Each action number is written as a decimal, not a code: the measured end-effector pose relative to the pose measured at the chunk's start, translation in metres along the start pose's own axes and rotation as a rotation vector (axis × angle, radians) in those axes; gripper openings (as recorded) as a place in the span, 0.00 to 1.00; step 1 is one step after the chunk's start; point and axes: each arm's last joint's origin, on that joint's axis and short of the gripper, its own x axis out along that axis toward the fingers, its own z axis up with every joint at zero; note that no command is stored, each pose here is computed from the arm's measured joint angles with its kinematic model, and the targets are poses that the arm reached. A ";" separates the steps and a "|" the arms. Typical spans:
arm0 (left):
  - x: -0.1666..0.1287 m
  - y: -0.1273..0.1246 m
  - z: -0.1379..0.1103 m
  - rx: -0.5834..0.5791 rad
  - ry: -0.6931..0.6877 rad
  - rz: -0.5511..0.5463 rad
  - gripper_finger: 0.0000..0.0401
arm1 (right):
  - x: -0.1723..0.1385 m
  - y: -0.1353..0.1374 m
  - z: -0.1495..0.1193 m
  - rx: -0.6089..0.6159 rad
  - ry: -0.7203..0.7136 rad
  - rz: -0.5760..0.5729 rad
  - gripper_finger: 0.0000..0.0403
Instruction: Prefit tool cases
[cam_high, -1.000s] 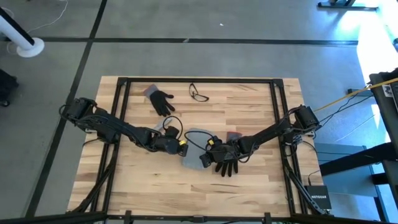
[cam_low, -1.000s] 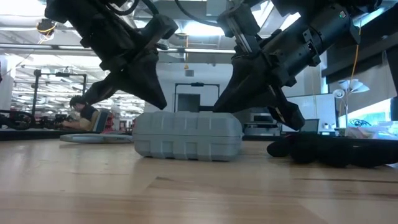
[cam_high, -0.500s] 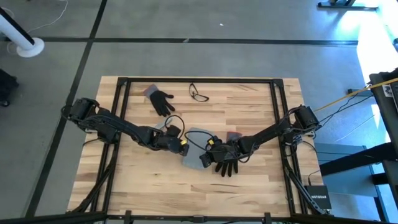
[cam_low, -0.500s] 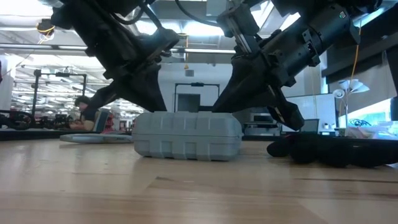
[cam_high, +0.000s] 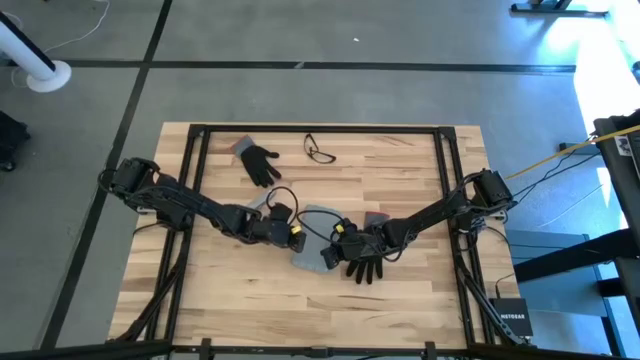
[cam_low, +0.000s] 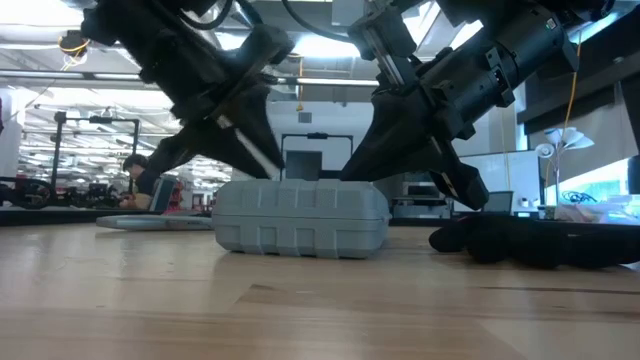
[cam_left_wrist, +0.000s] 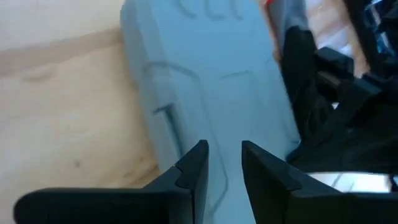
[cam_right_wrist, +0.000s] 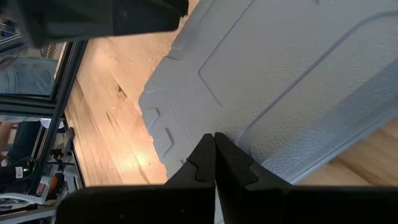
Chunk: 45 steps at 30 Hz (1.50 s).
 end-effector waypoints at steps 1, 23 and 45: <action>0.001 0.001 0.002 0.026 -0.016 0.005 0.22 | 0.000 0.000 0.000 0.000 -0.001 0.000 0.00; -0.002 0.015 0.009 0.149 0.126 0.190 0.23 | 0.000 0.000 0.000 0.017 -0.003 0.001 0.00; 0.001 0.007 0.015 0.098 0.111 0.169 0.23 | 0.000 -0.001 0.002 0.021 0.001 0.000 0.00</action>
